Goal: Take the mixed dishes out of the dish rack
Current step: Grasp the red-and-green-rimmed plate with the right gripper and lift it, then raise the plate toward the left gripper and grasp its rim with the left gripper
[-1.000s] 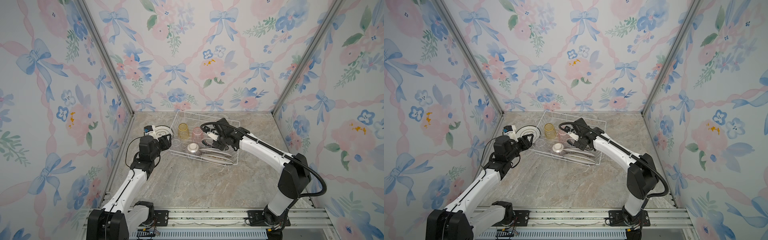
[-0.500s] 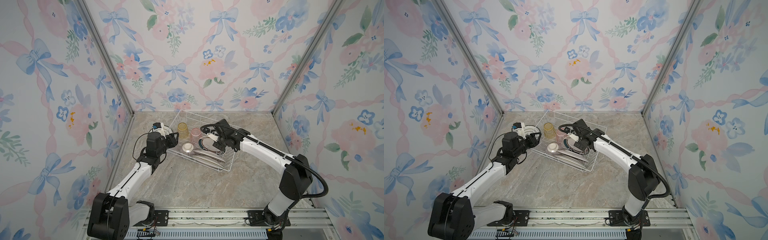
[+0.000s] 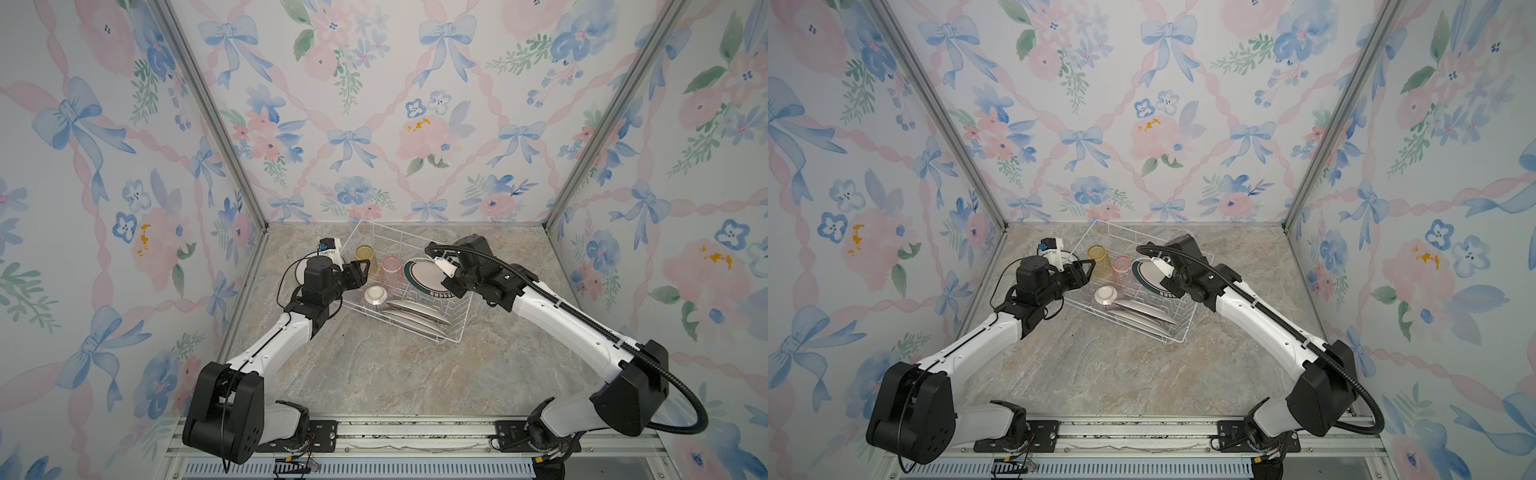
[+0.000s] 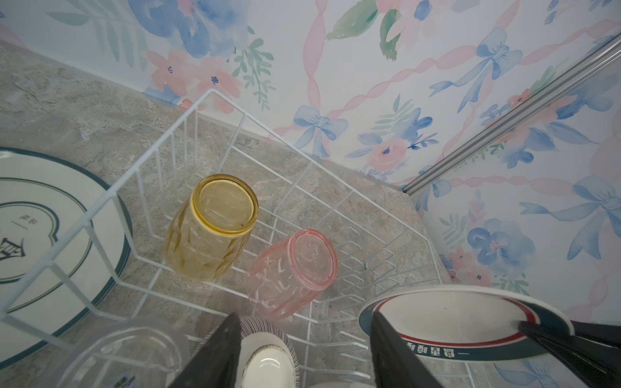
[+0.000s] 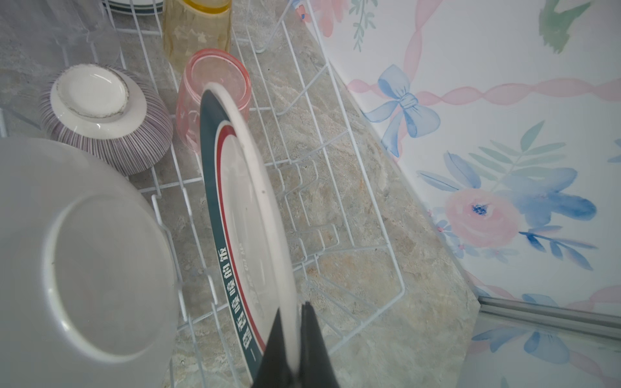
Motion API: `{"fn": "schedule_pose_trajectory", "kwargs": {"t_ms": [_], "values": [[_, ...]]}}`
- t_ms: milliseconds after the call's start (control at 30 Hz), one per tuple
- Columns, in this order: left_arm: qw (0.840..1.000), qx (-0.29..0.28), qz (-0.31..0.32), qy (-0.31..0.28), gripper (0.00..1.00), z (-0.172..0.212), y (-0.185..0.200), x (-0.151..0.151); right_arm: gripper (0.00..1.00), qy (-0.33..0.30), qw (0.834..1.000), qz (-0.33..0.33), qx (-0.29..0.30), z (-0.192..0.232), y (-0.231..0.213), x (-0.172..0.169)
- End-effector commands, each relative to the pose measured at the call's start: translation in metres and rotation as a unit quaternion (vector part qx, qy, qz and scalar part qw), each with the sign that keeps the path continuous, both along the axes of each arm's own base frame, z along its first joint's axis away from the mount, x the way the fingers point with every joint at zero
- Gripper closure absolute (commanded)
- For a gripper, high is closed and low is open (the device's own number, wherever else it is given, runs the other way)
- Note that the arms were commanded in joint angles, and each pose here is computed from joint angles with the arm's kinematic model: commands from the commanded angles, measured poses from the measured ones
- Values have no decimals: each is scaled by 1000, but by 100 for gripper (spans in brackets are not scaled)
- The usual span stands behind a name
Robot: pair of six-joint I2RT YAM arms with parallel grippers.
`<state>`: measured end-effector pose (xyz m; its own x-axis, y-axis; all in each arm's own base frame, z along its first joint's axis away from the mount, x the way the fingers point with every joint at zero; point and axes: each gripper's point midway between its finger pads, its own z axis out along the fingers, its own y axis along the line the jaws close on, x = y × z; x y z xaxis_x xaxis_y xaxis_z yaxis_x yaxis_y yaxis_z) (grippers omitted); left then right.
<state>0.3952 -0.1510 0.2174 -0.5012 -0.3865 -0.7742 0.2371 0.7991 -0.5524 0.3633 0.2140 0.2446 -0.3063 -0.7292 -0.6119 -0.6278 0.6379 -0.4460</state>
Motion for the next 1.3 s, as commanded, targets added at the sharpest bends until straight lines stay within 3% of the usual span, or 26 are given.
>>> {"fn": "schedule_pose_trajectory", "kwargs": {"t_ms": [0,267,433,567,833,1133,1267], "values": [[999,11,-36,-38,39,16,-12,4,100,-26,996,-25,83,43,-4,7],[984,-47,-153,-77,40,34,-38,1,100,-2,970,-43,237,89,-17,2],[958,-105,-255,-79,42,46,-60,-7,100,38,941,-29,336,109,-20,-4],[942,-132,-295,-92,45,55,-69,-14,100,71,921,-2,384,115,-14,-9],[924,-142,-339,-108,51,70,-87,-24,100,116,903,21,413,105,3,-4],[920,-143,-348,-111,51,73,-94,-27,100,138,893,34,428,97,17,1],[919,-144,-351,-108,58,71,-96,-26,100,148,890,46,429,95,27,-2]]}}
